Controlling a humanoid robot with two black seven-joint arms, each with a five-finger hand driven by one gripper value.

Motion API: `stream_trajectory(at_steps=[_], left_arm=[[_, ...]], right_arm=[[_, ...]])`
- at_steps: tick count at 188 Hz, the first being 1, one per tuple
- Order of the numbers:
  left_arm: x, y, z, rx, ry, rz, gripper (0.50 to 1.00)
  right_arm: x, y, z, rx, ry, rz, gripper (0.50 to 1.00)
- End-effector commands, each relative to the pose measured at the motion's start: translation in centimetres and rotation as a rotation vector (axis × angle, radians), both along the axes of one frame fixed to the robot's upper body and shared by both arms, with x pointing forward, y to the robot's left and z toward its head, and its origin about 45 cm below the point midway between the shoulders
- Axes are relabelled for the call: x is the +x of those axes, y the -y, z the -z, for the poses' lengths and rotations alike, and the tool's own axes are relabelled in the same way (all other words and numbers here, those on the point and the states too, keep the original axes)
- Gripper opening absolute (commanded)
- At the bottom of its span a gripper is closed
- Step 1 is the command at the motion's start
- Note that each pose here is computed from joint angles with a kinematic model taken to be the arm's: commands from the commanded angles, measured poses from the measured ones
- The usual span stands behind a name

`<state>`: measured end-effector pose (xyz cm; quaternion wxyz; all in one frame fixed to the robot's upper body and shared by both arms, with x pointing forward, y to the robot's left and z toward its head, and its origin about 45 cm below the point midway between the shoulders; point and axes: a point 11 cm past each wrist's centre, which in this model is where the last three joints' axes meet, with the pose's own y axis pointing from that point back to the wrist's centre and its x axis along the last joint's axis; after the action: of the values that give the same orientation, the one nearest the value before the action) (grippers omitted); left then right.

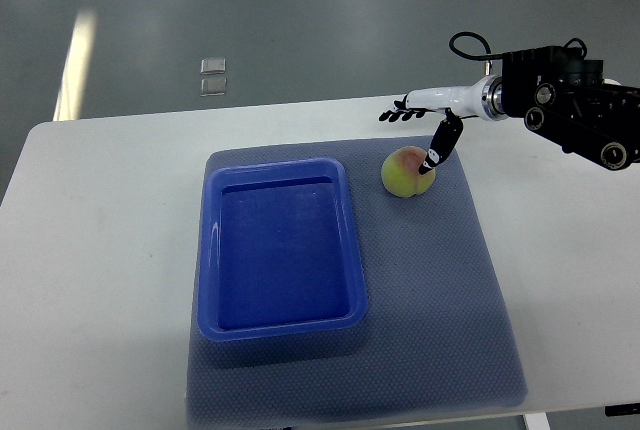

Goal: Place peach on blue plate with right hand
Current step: 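Swing the right hand over and lower it beside the peach, then close the right hand's fingers around the yellow-red peach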

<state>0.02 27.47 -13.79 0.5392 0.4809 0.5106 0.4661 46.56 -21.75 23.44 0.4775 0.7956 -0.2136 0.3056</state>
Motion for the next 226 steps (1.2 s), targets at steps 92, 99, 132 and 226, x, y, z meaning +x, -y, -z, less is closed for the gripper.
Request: stream_trajectory(at_steps=[92,99,132,226], left_arm=[[0.0,0.0,0.0,0.0,0.0,0.0,1.0],[0.0,0.0,0.0,0.0,0.0,0.0,1.0],[0.0,0.0,0.0,0.0,0.0,0.0,1.0],[0.0,0.0,0.0,0.0,0.0,-0.003,1.0]], right_arm=[[-1.0,0.5,3.8,-0.001,-0.004,0.028,0.928],[-0.9,0.5,3.8,0.001,0.0,0.03,0.928],[-1.0,0.5,4.8,0.02,0.022,0.051,0.919],[-0.5,-1.0,1.9,0.083,0.038,-0.01,0.521]])
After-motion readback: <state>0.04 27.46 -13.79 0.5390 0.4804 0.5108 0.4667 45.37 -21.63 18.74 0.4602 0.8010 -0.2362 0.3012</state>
